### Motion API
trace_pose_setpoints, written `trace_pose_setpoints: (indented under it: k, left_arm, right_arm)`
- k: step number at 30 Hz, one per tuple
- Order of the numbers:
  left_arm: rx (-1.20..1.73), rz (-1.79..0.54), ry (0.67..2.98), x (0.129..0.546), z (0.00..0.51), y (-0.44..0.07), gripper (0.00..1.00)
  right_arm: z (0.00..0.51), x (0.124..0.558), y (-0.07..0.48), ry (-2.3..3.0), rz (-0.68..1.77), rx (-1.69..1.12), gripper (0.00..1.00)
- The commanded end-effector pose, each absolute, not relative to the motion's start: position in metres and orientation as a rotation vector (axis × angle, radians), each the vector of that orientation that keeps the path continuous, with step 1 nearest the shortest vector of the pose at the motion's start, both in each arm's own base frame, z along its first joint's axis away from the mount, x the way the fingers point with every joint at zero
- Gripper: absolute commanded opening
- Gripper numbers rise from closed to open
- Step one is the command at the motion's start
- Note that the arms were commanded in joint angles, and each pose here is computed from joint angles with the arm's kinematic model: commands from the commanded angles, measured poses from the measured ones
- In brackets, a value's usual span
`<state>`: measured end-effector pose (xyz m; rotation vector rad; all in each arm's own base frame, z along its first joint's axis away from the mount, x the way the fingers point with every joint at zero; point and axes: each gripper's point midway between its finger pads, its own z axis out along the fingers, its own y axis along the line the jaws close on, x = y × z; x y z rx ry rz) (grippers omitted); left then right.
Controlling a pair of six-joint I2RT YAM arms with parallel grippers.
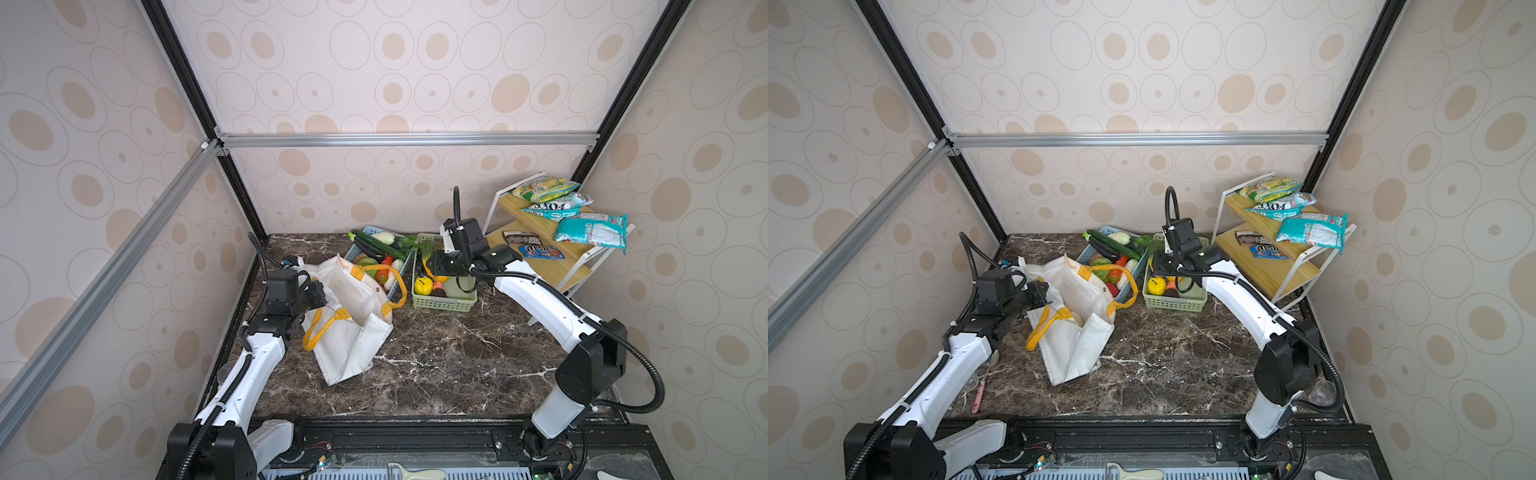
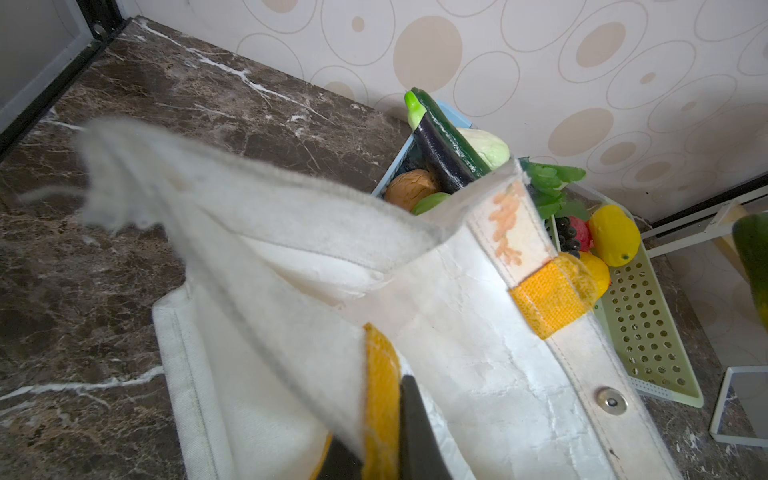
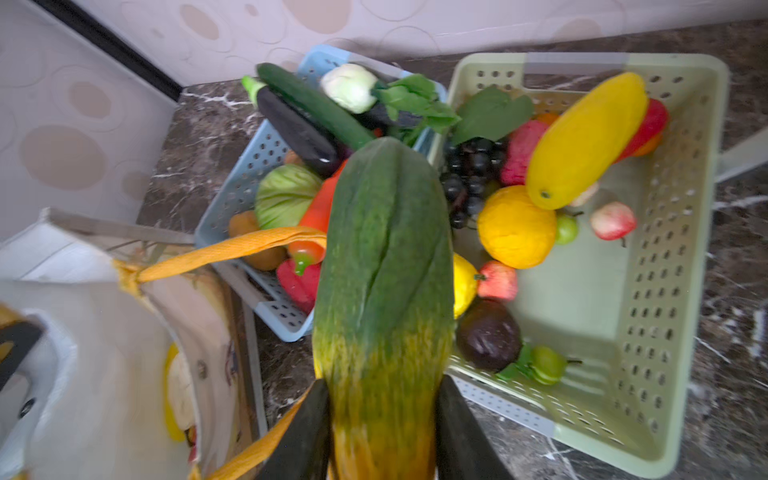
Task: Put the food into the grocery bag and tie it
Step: 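Lift the papaya and carry it over the white bag with the right gripper, then lower the papaya into the bag and open the right gripper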
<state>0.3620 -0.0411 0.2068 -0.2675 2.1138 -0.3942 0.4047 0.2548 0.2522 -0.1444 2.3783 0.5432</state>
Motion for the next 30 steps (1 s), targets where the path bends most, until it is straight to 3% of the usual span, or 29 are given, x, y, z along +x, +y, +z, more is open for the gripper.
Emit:
trace_pose_setpoints:
  k: [1,15,30]
  left_arm:
    - [-0.243,-0.403,2.032,0.365,0.23,-0.04,0.0]
    - [-0.241,-0.414,2.027,0.363,0.232,-0.041,0.0]
    - [-0.24,-0.421,2.022,0.363,0.234,-0.042,0.0]
  right_arm:
    - [0.28,0.389,0.285,2.295,0.665,-0.228,0.38]
    - [0.288,0.34,0.377,2.229,0.868,-0.487,0.38]
    - [0.248,0.307,0.439,2.218,0.896,-0.815,0.39]
